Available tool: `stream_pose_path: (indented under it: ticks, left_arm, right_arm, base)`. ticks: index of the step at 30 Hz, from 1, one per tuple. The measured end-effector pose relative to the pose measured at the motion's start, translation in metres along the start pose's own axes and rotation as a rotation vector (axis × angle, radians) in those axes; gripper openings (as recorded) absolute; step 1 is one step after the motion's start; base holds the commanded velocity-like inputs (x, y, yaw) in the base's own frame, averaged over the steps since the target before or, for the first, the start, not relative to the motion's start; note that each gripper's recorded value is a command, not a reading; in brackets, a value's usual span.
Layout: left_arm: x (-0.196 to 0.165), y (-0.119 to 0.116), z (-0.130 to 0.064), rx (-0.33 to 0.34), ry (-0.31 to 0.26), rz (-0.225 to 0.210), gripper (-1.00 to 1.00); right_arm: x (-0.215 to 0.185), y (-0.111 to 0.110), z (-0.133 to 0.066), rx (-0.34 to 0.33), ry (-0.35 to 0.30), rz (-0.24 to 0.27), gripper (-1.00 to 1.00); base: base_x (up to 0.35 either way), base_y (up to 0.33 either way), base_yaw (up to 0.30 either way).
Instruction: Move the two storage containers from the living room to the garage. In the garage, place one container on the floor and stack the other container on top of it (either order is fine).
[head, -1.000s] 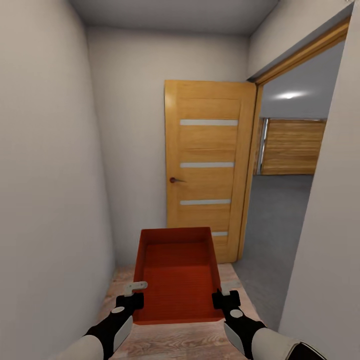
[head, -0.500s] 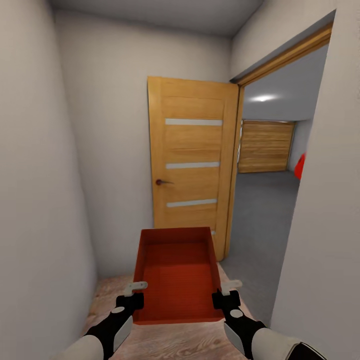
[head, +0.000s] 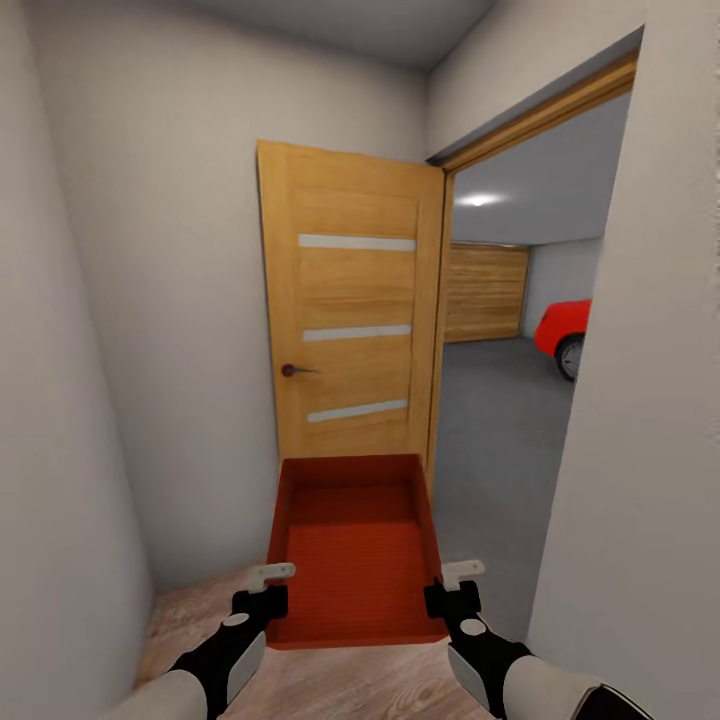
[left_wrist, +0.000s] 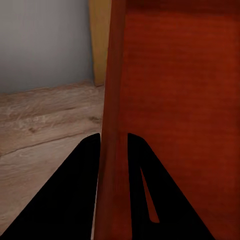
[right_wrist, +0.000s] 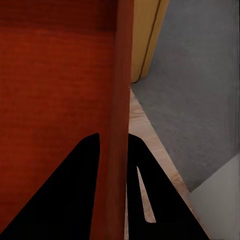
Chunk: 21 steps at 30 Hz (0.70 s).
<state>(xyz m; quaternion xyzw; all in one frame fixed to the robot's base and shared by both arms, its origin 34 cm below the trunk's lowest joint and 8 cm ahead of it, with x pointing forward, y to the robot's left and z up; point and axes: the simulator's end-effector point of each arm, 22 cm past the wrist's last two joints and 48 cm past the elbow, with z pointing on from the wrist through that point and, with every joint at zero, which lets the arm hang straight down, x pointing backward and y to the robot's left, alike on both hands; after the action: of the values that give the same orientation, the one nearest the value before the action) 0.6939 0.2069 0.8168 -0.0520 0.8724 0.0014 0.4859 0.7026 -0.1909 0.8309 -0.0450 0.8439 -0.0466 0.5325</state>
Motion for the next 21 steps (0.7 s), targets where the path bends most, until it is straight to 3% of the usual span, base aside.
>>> stream_pose_path:
  ticks: [21]
  left_arm:
    - [0.0003, 0.0, 0.0, 0.0, 0.001, 0.0, -1.0]
  right_arm:
    - [0.0002, 0.0, 0.0, 0.0, 0.0, 0.0, -1.0]
  base:
    - [0.185, 0.157, -0.286]
